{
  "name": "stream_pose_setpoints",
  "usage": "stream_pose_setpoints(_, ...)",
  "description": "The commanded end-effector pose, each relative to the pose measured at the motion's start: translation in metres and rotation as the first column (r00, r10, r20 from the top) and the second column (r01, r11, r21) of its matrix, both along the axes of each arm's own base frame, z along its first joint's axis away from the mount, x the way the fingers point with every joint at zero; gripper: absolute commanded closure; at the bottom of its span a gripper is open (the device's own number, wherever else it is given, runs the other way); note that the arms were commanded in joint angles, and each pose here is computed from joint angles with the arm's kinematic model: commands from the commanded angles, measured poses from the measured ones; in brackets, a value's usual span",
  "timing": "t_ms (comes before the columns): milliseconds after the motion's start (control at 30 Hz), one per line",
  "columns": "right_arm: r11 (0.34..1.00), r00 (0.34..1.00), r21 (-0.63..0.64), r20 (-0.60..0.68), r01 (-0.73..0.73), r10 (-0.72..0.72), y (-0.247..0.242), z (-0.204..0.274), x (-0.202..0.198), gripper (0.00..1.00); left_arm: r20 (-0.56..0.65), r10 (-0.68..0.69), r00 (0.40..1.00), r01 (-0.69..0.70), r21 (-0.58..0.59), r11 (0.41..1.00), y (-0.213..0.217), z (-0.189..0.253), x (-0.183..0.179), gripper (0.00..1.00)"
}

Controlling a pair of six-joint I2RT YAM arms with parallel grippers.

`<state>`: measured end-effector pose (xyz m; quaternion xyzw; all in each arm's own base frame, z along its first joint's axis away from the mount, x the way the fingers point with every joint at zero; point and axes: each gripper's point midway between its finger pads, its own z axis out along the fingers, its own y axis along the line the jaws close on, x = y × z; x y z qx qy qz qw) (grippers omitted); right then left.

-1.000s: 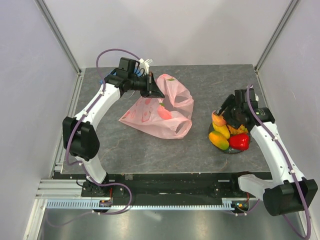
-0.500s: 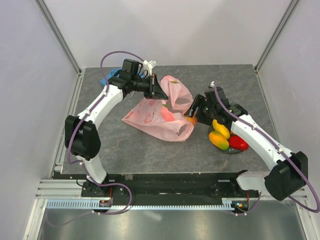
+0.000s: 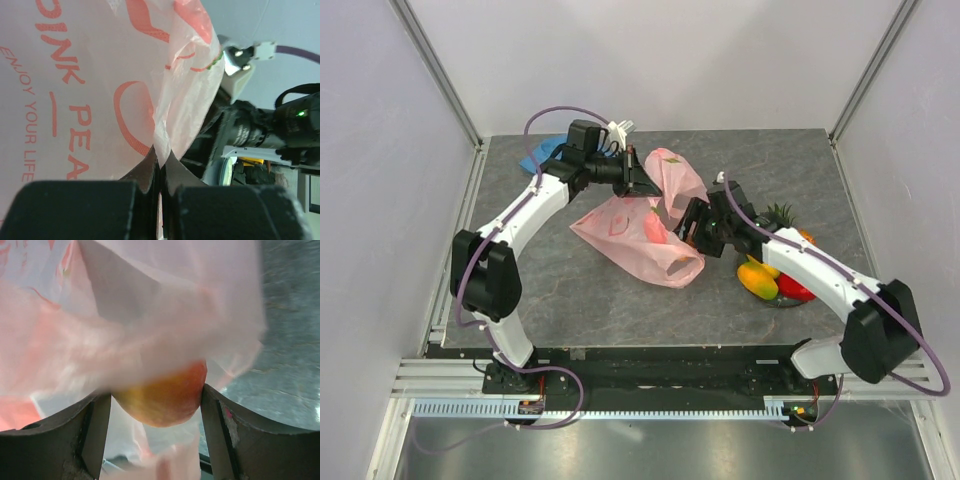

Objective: Place the fruits into the plastic bag

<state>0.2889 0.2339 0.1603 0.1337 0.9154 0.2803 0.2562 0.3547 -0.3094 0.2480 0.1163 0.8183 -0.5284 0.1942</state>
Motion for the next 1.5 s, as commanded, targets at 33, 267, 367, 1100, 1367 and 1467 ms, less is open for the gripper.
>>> stream_pose_setpoints(33,0.997,0.999,0.073,0.052,-0.012,0.008,0.034,0.005,0.02,1.0,0.047,-0.005,0.999,0.012,-0.135,0.991,-0.015,0.041,-0.012,0.98)
stream_pose_setpoints(267,0.988,0.972,0.088,0.191,0.124,-0.138,0.034,0.017,0.066,1.0,-0.081,-0.054,0.995,0.024,-0.328,0.944,-0.022,0.053,-0.033,0.98)
stream_pose_setpoints(367,0.982,0.957,0.105,0.231,0.158,-0.178,0.034,0.017,0.081,1.0,-0.082,-0.091,0.992,0.058,-0.346,0.936,-0.027,0.056,-0.042,0.98)
stream_pose_setpoints(1100,0.994,0.973,0.111,0.228,0.016,-0.041,0.052,0.005,0.08,0.21,-0.151,-0.11,0.982,0.035,-0.428,0.903,-0.016,0.044,-0.031,0.98)
stream_pose_setpoints(1367,0.998,0.967,0.05,0.255,-0.045,0.031,0.031,0.008,0.049,0.08,-0.206,-0.066,0.976,-0.013,-0.36,0.933,0.002,0.012,-0.02,0.98)
stream_pose_setpoints(1467,0.996,0.969,0.055,0.241,-0.064,0.049,0.031,0.001,0.042,0.07,-0.211,-0.071,0.975,-0.009,-0.355,0.935,0.002,0.008,-0.02,0.98)
